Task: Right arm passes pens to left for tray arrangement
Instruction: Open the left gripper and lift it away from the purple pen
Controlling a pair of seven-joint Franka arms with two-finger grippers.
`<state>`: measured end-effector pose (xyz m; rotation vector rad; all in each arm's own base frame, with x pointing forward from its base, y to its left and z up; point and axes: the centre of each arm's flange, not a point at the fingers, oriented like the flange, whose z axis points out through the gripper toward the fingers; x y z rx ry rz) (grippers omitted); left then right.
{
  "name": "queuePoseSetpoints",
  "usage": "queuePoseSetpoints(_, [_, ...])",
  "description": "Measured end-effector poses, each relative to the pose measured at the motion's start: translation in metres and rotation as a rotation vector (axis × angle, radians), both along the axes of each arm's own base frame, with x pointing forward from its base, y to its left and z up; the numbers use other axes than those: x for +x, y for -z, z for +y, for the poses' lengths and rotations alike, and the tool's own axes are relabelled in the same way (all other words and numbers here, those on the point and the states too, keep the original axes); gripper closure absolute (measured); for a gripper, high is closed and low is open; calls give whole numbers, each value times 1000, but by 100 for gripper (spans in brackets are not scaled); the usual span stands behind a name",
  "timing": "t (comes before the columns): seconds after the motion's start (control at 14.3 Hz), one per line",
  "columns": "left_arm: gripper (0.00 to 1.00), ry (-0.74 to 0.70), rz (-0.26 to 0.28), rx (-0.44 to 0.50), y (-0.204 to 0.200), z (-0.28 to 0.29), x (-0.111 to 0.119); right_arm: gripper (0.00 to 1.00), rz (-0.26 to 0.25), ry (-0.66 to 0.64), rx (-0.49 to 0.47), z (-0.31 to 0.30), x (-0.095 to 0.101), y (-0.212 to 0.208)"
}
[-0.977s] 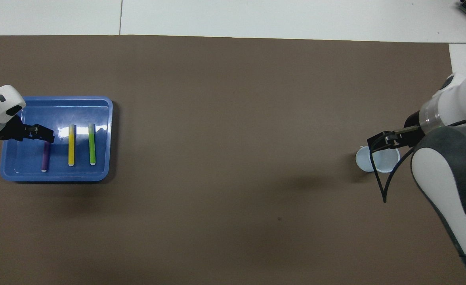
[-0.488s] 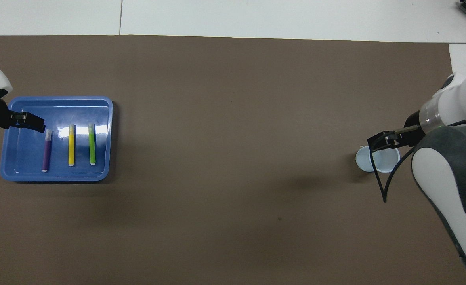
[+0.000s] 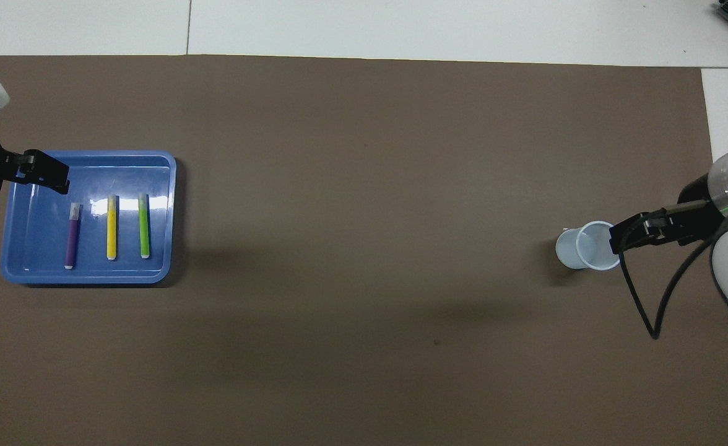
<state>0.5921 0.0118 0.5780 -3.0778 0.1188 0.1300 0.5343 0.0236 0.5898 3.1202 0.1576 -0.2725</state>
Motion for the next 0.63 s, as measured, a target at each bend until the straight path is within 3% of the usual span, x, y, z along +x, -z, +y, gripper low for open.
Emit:
queuePoseSetpoints(0.35, [0, -15, -46, 21, -60, 1, -39, 0, -28, -1, 1, 1, 1, -8])
queuePoseSetpoints(0.49, [0, -12, -56, 22, -72, -2, -49, 0, -76, -3, 3, 2, 7, -12])
queuePoseSetpoints(0.63, [0, -15, -32, 21, -77, -2, -59, 0, -132, -2, 6, 1, 13, -16])
